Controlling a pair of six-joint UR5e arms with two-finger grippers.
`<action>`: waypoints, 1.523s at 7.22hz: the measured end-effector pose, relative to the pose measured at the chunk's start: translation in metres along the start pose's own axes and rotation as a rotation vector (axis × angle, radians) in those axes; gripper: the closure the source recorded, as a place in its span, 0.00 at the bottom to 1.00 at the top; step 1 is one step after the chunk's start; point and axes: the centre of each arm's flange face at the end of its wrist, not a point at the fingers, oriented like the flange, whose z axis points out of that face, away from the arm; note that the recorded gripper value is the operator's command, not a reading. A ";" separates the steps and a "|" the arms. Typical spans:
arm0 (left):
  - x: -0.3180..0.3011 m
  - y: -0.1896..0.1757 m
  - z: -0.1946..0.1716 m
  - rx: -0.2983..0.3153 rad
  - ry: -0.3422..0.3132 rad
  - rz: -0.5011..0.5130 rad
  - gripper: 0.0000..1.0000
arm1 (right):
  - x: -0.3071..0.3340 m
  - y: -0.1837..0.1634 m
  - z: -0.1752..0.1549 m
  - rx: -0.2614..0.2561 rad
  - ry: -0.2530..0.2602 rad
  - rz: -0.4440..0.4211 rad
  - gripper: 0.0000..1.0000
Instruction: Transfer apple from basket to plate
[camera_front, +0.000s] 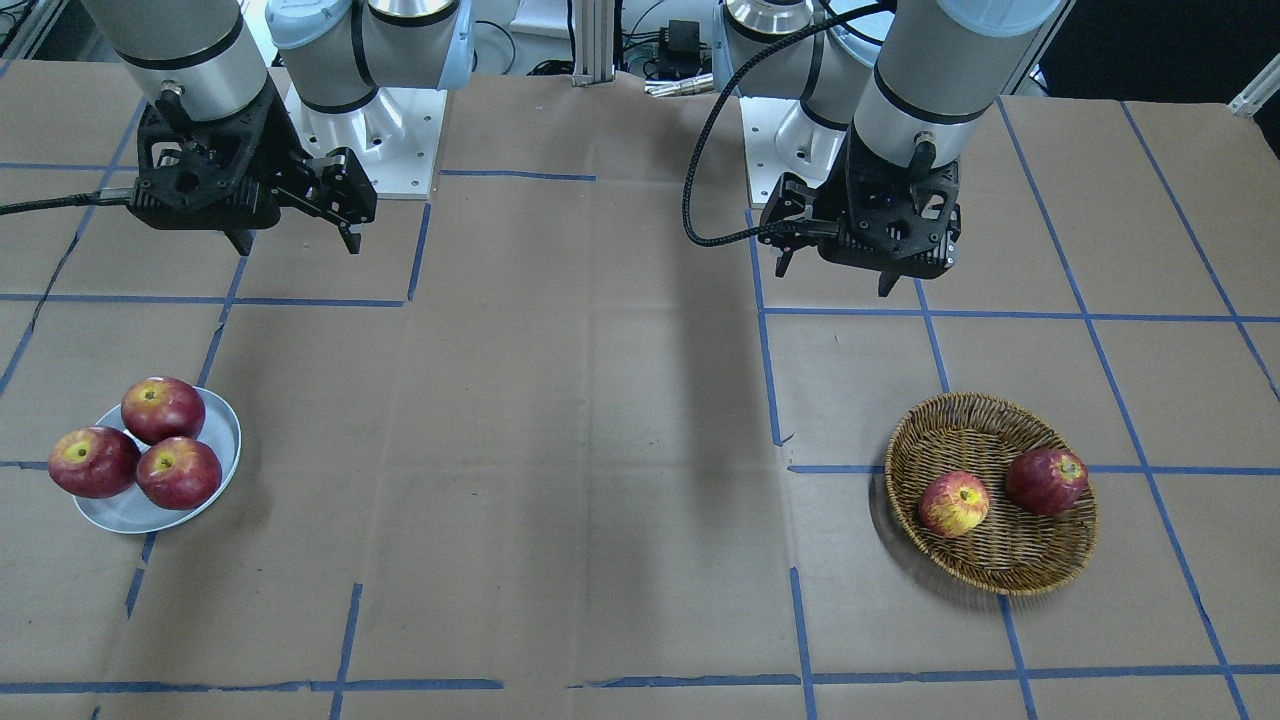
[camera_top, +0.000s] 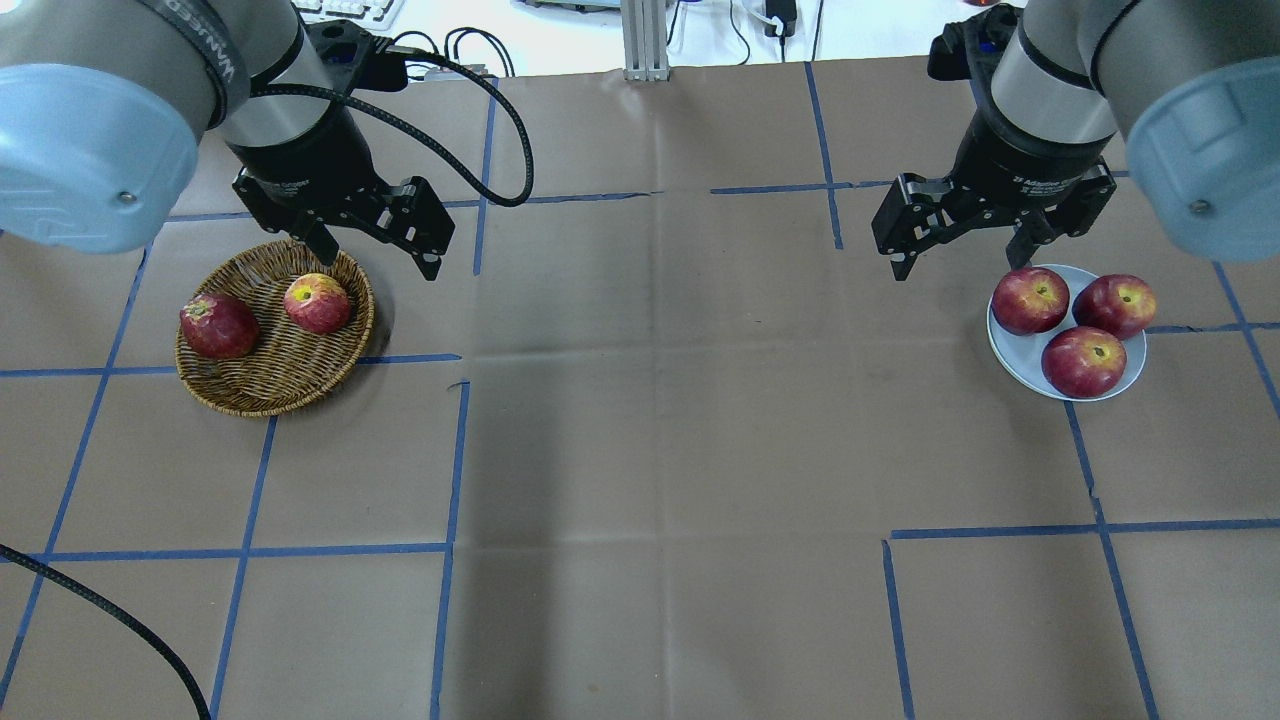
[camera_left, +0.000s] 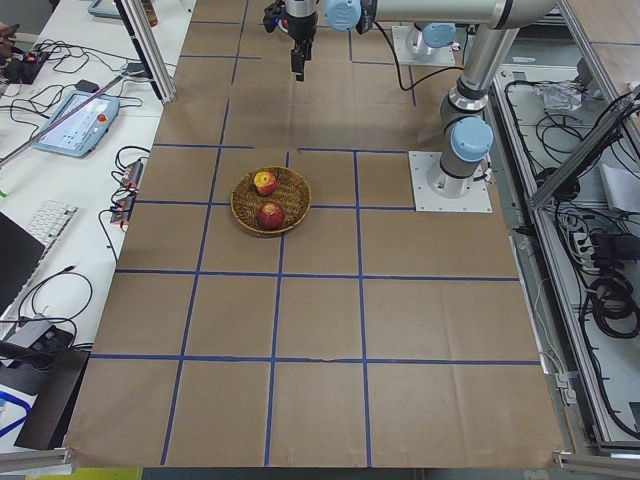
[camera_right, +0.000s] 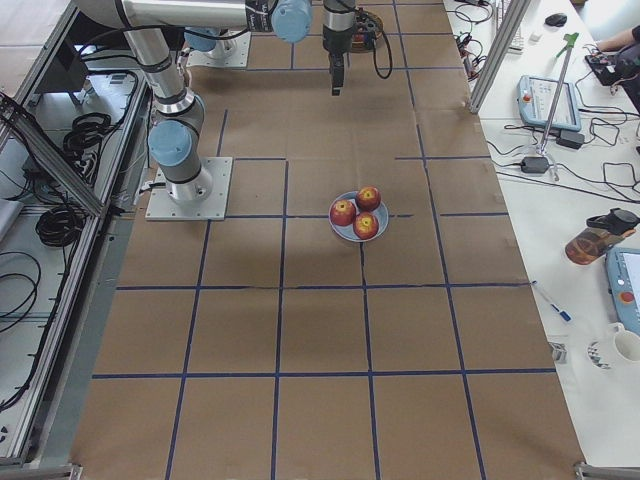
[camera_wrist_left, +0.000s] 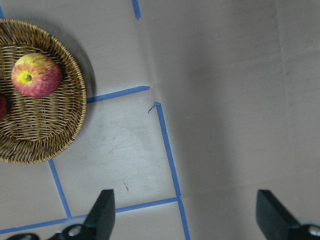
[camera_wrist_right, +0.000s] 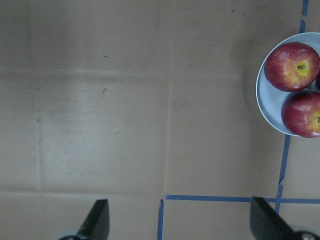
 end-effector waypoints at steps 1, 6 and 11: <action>0.000 0.000 0.000 -0.002 0.000 0.001 0.01 | 0.000 0.000 0.000 0.000 0.000 0.000 0.00; 0.001 0.001 -0.008 -0.011 0.000 0.006 0.01 | 0.000 0.000 0.000 0.000 0.000 0.001 0.00; -0.018 -0.025 0.015 -0.028 -0.018 -0.017 0.01 | 0.000 0.000 0.000 0.000 0.000 0.001 0.00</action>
